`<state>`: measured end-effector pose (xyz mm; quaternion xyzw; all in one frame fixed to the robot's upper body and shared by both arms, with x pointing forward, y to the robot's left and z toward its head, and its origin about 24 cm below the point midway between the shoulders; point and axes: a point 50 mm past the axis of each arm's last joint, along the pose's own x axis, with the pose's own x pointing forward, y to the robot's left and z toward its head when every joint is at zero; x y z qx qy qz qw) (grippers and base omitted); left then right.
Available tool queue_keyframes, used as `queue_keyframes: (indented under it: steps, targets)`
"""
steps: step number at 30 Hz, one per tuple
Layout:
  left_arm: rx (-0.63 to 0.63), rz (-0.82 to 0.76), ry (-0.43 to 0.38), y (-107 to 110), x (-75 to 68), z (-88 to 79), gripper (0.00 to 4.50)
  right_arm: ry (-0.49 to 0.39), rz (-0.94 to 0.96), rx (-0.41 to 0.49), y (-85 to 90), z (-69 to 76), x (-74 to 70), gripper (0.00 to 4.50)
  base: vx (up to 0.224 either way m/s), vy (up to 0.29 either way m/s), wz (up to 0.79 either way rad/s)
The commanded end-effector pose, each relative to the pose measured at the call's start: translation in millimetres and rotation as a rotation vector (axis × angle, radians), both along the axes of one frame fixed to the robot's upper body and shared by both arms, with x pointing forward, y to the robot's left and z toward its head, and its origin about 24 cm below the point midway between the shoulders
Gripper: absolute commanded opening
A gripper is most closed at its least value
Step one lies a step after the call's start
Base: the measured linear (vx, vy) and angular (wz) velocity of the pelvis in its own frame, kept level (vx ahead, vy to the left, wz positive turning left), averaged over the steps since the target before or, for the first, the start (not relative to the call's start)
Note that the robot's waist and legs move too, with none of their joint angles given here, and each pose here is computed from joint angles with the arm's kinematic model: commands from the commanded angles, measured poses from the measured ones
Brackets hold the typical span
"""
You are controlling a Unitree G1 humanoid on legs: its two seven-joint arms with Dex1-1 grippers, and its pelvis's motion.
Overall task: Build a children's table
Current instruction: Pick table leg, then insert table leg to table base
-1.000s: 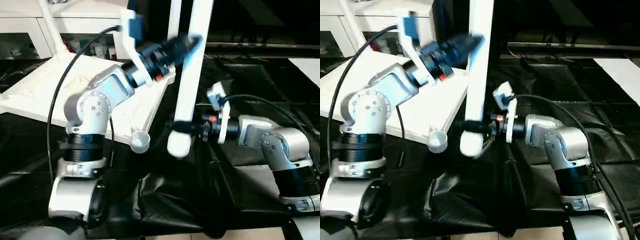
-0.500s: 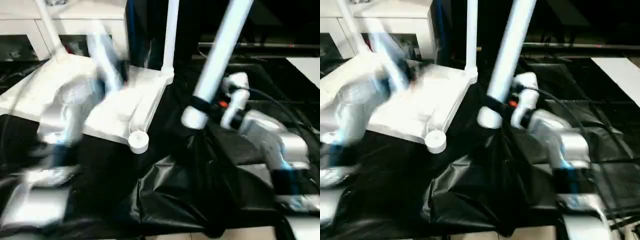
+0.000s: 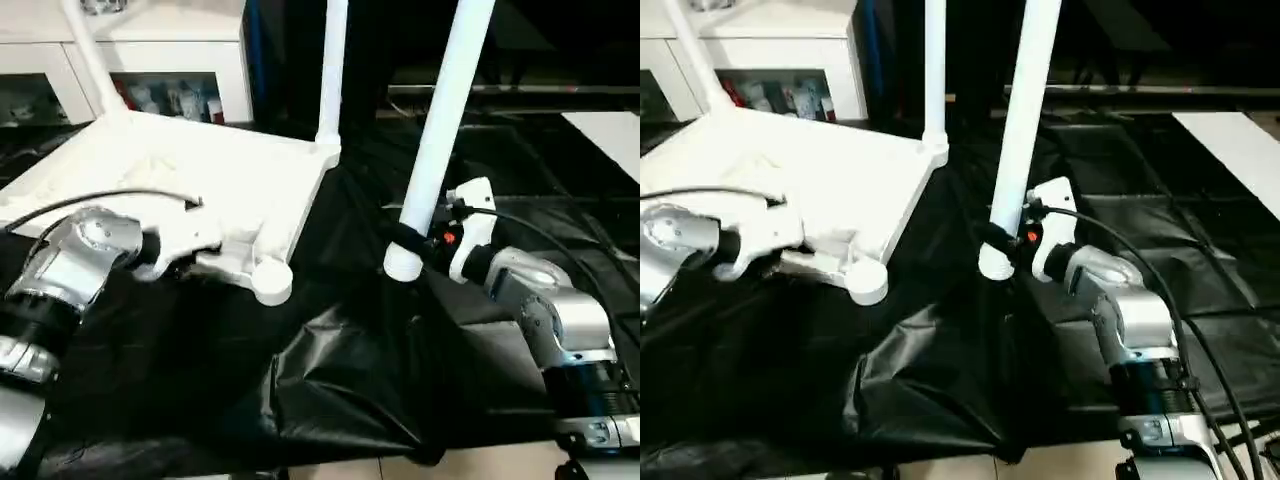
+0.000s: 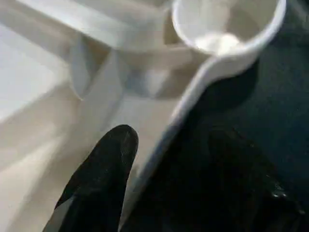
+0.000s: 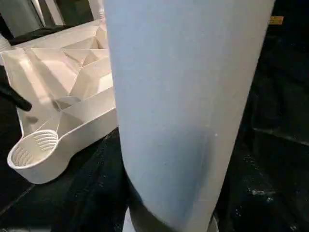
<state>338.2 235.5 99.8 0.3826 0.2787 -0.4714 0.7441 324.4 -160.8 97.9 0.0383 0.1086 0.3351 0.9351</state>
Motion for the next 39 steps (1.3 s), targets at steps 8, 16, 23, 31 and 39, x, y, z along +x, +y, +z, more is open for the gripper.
queue_keyframes:
  steps: [8, 16, 23, 31, 39]
  targets:
    - [0.026, -0.008, -0.074, -22.2, 19.5, -13.4, 2.85, -0.029, 0.039, -0.014, 4.1, 2.5, -3.8, 1.91, 0.000, 0.000, 0.00]
    - [0.050, 0.015, -0.002, -21.0, 22.3, -19.6, 2.43, -0.027, 0.046, -0.021, 4.9, 1.9, -4.1, 1.91, 0.000, 0.000, 0.00]
    - [0.100, 0.100, 0.044, -14.5, 26.5, -16.4, 1.93, -0.027, 0.045, -0.025, 4.1, 0.2, -4.6, 1.91, 0.000, 0.000, 0.00]
    - [0.126, 0.110, 0.114, -10.8, 23.7, -19.7, 1.36, -0.029, 0.044, -0.030, 4.3, 0.1, -4.6, 1.91, 0.000, 0.000, 0.00]
    - [-0.066, 0.230, 0.293, -24.1, 17.5, -25.4, 0.99, -0.023, 0.034, -0.018, 2.9, -0.5, -5.2, 1.91, 0.000, 0.000, 0.00]
